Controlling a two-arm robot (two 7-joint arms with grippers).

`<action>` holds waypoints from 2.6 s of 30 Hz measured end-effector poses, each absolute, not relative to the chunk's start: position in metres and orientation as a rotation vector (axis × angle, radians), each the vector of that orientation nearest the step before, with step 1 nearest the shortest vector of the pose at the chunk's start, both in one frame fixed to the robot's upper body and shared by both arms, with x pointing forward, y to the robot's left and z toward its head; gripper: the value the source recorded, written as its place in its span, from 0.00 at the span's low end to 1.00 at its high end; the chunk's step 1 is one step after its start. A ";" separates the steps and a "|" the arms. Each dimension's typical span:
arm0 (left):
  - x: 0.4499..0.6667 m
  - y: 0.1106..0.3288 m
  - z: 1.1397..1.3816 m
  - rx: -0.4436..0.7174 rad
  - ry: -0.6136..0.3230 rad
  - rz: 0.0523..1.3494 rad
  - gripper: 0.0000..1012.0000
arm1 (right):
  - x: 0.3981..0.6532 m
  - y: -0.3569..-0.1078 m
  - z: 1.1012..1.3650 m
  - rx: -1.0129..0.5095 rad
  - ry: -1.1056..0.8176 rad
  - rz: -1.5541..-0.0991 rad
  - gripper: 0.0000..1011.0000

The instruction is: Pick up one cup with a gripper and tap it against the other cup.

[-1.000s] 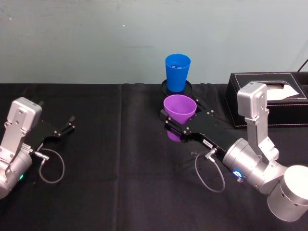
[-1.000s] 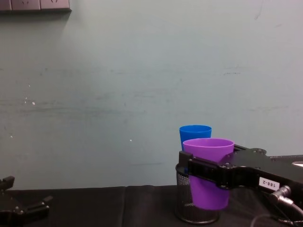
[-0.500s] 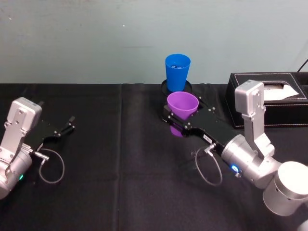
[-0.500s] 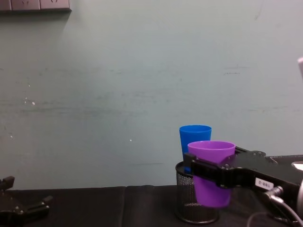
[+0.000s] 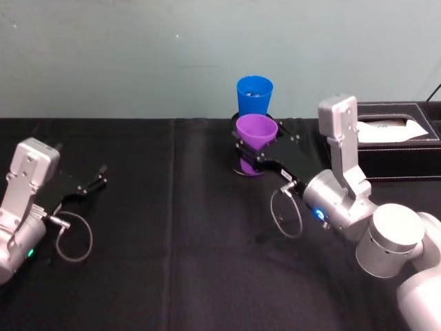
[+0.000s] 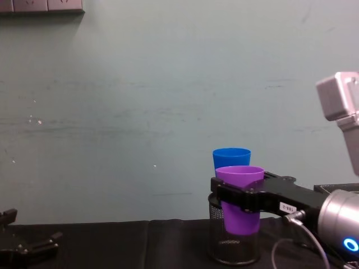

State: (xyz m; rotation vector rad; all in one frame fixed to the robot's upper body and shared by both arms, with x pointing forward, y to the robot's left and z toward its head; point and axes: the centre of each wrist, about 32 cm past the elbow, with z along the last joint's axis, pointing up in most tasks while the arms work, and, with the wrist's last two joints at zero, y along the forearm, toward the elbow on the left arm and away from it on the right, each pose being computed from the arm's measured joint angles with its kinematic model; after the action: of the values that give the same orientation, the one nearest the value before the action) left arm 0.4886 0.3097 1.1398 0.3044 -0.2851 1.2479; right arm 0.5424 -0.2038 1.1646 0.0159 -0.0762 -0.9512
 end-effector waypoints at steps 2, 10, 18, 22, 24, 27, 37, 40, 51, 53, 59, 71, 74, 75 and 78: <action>0.489 0.310 1.140 0.304 -0.285 1.248 0.99 | 0.547 -0.202 1.164 0.019 -0.075 -0.956 0.74; 0.489 0.310 1.140 0.304 -0.285 1.248 0.99 | 0.561 -0.200 1.163 0.044 -0.082 -0.973 0.74; 0.489 0.310 1.140 0.304 -0.285 1.248 0.99 | 0.573 -0.198 1.163 0.049 -0.080 -0.990 0.74; 0.489 0.310 1.140 0.304 -0.285 1.248 0.99 | 0.577 -0.198 1.163 0.052 -0.083 -0.995 0.74; 0.489 0.310 1.140 0.304 -0.285 1.248 0.99 | 0.579 -0.198 1.164 0.052 -0.086 -0.998 0.74; 0.489 0.310 1.140 0.304 -0.285 1.248 0.99 | 0.580 -0.197 1.164 0.053 -0.087 -1.000 0.74; 0.489 0.310 1.140 0.304 -0.285 1.248 0.99 | 0.582 -0.195 1.166 0.061 -0.088 -1.010 0.74; 0.489 0.310 1.140 0.304 -0.285 1.248 0.99 | 0.584 -0.194 1.167 0.063 -0.089 -1.013 0.74; 0.489 0.310 1.140 0.304 -0.285 1.248 0.99 | 0.593 -0.193 1.172 0.068 -0.090 -1.026 0.74; 0.489 0.310 1.140 0.304 -0.285 1.248 0.99 | 0.593 -0.193 1.172 0.069 -0.091 -1.028 0.74; 0.489 0.310 1.140 0.304 -0.285 1.248 0.99 | 0.595 -0.193 1.173 0.067 -0.091 -1.031 0.74; 0.489 0.310 1.140 0.304 -0.285 1.248 0.99 | 0.594 -0.193 1.172 0.066 -0.090 -1.030 0.74; 0.489 0.310 1.140 0.304 -0.285 1.248 0.99 | 0.594 -0.193 1.172 0.066 -0.090 -1.030 0.74; 0.489 0.310 1.140 0.304 -0.285 1.248 0.99 | 0.594 -0.193 1.172 0.066 -0.090 -1.029 0.74; 0.489 0.310 1.140 0.304 -0.285 1.248 0.99 | 0.594 -0.193 1.172 0.066 -0.090 -1.029 0.74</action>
State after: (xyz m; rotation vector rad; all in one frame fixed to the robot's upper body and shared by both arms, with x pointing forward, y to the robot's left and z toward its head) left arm 0.4886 0.3097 1.1398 0.3044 -0.2850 1.2479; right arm 0.5940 -0.1929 1.1723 0.0659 -0.0901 -1.0291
